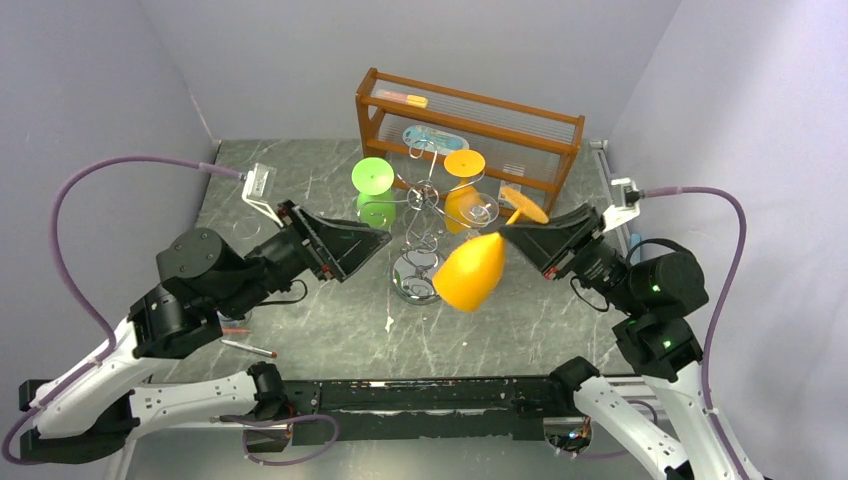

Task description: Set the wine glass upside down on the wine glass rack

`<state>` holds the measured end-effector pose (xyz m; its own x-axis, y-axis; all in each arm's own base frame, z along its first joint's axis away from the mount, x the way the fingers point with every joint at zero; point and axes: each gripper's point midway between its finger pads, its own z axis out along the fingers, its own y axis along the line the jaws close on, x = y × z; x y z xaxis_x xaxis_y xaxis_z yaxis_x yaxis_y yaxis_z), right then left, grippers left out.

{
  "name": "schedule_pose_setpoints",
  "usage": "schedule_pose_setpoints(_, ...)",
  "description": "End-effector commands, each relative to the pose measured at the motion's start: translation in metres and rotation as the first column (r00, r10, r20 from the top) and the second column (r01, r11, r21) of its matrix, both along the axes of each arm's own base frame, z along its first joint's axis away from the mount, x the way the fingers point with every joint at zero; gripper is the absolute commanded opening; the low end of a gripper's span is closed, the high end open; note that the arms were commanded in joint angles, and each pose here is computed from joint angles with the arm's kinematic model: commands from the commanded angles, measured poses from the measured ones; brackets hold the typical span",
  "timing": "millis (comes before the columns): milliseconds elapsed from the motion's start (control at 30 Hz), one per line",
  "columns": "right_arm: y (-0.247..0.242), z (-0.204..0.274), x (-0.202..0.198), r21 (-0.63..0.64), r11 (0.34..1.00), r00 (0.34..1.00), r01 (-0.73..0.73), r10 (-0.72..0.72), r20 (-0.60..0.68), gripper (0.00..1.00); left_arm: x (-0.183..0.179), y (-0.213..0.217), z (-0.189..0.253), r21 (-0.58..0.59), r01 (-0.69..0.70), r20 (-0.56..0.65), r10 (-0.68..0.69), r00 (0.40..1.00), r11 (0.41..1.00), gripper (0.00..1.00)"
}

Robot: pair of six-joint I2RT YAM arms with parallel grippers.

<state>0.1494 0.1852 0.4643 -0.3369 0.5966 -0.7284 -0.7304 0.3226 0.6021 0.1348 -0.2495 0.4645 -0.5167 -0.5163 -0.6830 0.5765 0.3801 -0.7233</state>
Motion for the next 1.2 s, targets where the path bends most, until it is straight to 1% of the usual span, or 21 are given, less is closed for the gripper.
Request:
schedule_pose_setpoints(0, 0.018, -0.041, -0.035, -0.286, 0.943, 0.964, -0.17, 0.219, 0.149, 0.0, -0.019, -0.008, -0.007, 0.037, 0.115, 0.005, -0.115, 0.993, 0.993, 0.9)
schedule_pose_setpoints(133, 0.016, -0.048, -0.044, -0.378, 0.913, 0.935, -0.153, 0.257, 0.244, 0.0, -0.035, -0.038, 0.001, -0.006, 0.259, -0.028, -0.259, 0.965, 0.966, 0.9)
schedule_pose_setpoints(267, 0.014, -0.045, -0.052, -0.413, 0.901, 0.891, -0.133, 0.291, 0.348, 0.0, -0.041, -0.068, -0.012, -0.053, 0.341, -0.186, -0.345, 0.92, 0.939, 0.89)
schedule_pose_setpoints(367, 0.014, -0.05, -0.058, -0.455, 0.881, 0.86, -0.126, 0.325, 0.392, 0.0, -0.048, -0.082, -0.008, -0.15, 0.397, -0.215, -0.422, 0.881, 0.905, 0.87)
schedule_pose_setpoints(433, 0.014, -0.053, -0.061, -0.472, 0.872, 0.844, -0.128, 0.346, 0.41, 0.0, -0.052, -0.087, -0.007, -0.193, 0.423, -0.22, -0.459, 0.86, 0.885, 0.87)
schedule_pose_setpoints(533, 0.015, -0.059, -0.065, -0.489, 0.861, 0.825, -0.142, 0.376, 0.421, 0.0, -0.052, -0.093, -0.007, -0.219, 0.434, -0.226, -0.478, 0.849, 0.874, 0.9)
schedule_pose_setpoints(633, 0.016, -0.064, -0.068, -0.504, 0.85, 0.804, -0.153, 0.404, 0.437, 0.0, -0.047, -0.094, -0.005, -0.217, 0.413, -0.234, -0.458, 0.858, 0.885, 0.92)
schedule_pose_setpoints(733, 0.017, -0.068, -0.069, -0.504, 0.852, 0.786, -0.143, 0.407, 0.466, 0.0, -0.049, -0.097, -0.001, -0.234, 0.424, -0.236, -0.474, 0.848, 0.875, 0.92)
schedule_pose_setpoints(800, 0.017, -0.071, -0.07, -0.501, 0.853, 0.773, -0.142, 0.412, 0.483, 0.0, -0.051, -0.103, -0.002, -0.248, 0.443, -0.242, -0.498, 0.832, 0.861, 0.85)
schedule_pose_setpoints(900, 0.018, -0.072, -0.073, -0.502, 0.851, 0.759, -0.154, 0.428, 0.492, 0.0, -0.052, -0.114, -0.011, -0.233, 0.469, -0.274, -0.52, 0.809, 0.852, 0.67)
schedule_pose_setpoints(933, 0.019, -0.072, -0.074, -0.504, 0.848, 0.753, -0.162, 0.437, 0.492, 0.0, -0.053, -0.118, -0.015, -0.226, 0.483, -0.286, -0.531, 0.798, 0.846, 0.63)
schedule_pose_setpoints(1067, 0.019, -0.072, -0.076, -0.516, 0.839, 0.744, -0.172, 0.454, 0.49, 0.0, -0.06, -0.127, -0.018, -0.225, 0.529, -0.284, -0.575, 0.768, 0.818, 0.52)
schedule_pose_setpoints(1133, 0.019, -0.073, -0.077, -0.524, 0.834, 0.743, -0.171, 0.459, 0.487, 0.0, -0.059, -0.127, -0.018, -0.223, 0.525, -0.281, -0.57, 0.772, 0.821, 0.45)
schedule_pose_setpoints(1167, 0.019, -0.074, -0.076, -0.528, 0.832, 0.744, -0.173, 0.461, 0.483, 0.0, -0.057, -0.127, -0.018, -0.227, 0.514, -0.277, -0.561, 0.78, 0.827, 0.4)
